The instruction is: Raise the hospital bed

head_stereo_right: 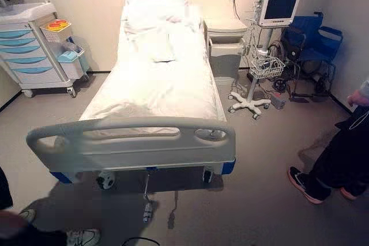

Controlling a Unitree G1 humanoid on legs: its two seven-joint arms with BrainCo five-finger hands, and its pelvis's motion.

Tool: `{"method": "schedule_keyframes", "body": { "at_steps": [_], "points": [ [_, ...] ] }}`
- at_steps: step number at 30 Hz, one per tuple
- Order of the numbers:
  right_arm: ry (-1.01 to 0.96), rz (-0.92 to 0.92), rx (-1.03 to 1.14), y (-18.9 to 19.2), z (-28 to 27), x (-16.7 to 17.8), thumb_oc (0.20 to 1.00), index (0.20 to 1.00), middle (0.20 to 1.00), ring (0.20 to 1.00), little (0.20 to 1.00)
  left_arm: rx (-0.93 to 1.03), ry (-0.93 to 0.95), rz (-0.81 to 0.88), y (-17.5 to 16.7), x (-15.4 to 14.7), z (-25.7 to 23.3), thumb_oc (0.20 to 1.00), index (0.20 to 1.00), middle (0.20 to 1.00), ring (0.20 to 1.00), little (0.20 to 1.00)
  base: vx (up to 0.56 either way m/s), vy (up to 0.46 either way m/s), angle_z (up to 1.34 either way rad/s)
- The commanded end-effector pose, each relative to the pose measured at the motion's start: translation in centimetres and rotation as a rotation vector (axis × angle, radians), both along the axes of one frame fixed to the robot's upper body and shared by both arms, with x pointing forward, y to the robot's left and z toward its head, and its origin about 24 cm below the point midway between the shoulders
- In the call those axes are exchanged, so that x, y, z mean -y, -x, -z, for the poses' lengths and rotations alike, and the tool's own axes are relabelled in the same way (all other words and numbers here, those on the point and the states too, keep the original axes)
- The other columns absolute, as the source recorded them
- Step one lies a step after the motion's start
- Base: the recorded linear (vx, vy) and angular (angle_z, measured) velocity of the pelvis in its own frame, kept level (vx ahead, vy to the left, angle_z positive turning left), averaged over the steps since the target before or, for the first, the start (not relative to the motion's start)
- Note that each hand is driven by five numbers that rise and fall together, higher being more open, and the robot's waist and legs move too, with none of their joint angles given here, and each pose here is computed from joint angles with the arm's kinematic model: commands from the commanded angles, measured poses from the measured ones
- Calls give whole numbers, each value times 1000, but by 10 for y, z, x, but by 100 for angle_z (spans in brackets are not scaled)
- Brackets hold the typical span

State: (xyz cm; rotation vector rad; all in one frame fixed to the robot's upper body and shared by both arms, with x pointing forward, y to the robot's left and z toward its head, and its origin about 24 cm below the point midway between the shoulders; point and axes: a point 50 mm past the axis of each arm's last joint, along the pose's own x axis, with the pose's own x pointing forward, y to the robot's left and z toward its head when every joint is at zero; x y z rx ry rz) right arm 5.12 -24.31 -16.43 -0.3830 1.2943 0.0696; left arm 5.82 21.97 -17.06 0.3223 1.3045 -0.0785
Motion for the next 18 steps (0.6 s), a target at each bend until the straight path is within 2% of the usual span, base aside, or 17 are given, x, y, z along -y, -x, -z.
{"method": "schedule_keyframes", "body": {
  "at_steps": [1, 18],
  "points": [
    [-38, -47, 37, -21, 2, -19, 1000, 1000, 1000, 1000, 1000, 21, -20, -25, -9, -5, -2, 1000, 1000, 1000, 1000, 1000, 120, 72, -30],
    [-30, -50, 30, -20, 2, -18, 1000, 1000, 1000, 1000, 1000, 16, -21, -35, -9, -6, -2, 1000, 1000, 1000, 1000, 1000, 0, 0, 0]
  ]
}}
